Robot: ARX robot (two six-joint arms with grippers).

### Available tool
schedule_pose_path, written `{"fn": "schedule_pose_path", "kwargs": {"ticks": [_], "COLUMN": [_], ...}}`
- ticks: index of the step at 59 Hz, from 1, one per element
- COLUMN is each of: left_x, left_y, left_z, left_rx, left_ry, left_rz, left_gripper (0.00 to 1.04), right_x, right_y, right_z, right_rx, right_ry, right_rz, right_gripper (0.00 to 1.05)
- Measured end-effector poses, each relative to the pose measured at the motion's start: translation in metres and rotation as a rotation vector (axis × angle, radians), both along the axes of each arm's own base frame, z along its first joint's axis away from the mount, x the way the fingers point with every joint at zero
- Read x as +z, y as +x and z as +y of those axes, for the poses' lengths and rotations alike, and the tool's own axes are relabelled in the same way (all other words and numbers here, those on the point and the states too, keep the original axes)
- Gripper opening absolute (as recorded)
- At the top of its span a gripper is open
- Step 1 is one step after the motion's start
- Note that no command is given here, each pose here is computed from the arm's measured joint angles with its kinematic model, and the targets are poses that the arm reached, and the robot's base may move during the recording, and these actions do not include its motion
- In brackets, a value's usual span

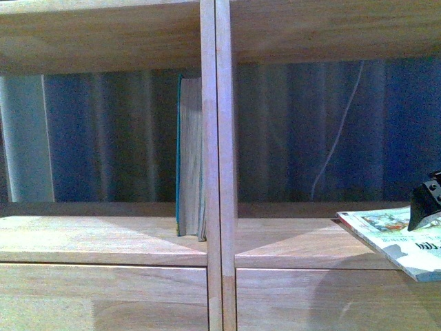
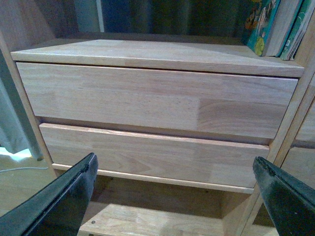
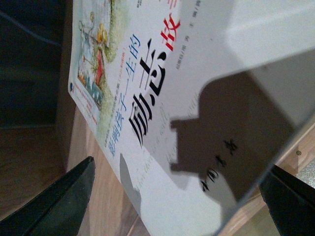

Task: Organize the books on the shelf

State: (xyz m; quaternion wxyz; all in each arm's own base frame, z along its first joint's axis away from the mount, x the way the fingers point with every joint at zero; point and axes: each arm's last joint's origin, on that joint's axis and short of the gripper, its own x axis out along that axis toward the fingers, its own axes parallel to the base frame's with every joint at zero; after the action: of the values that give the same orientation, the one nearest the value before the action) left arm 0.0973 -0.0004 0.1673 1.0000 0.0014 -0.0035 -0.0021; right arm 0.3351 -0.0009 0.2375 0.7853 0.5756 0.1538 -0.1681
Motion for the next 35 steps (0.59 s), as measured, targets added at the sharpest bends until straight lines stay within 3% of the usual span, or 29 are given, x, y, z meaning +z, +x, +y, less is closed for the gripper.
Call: {"fn": "schedule_pose_path", "kwargs": {"ticks": [17, 35], "left_x": [0.0, 0.0], "left_y": [0.0, 0.0], "left_z": [0.0, 0.0], "left_rx": [0.0, 0.0], "left_ry": [0.0, 0.0], "left_rz": [0.0, 0.0], "left_gripper": [0.97, 0.97], "right_x": [0.002, -0.004], "right_y": [0.015, 0.02], "right_z": [-0.003, -0.01], "right_rx": [-0.02, -0.033], "right_ry": [-0.015, -0.025], "right_rz": [0.003, 0.034], "right_gripper": [0.98, 0.47]}}
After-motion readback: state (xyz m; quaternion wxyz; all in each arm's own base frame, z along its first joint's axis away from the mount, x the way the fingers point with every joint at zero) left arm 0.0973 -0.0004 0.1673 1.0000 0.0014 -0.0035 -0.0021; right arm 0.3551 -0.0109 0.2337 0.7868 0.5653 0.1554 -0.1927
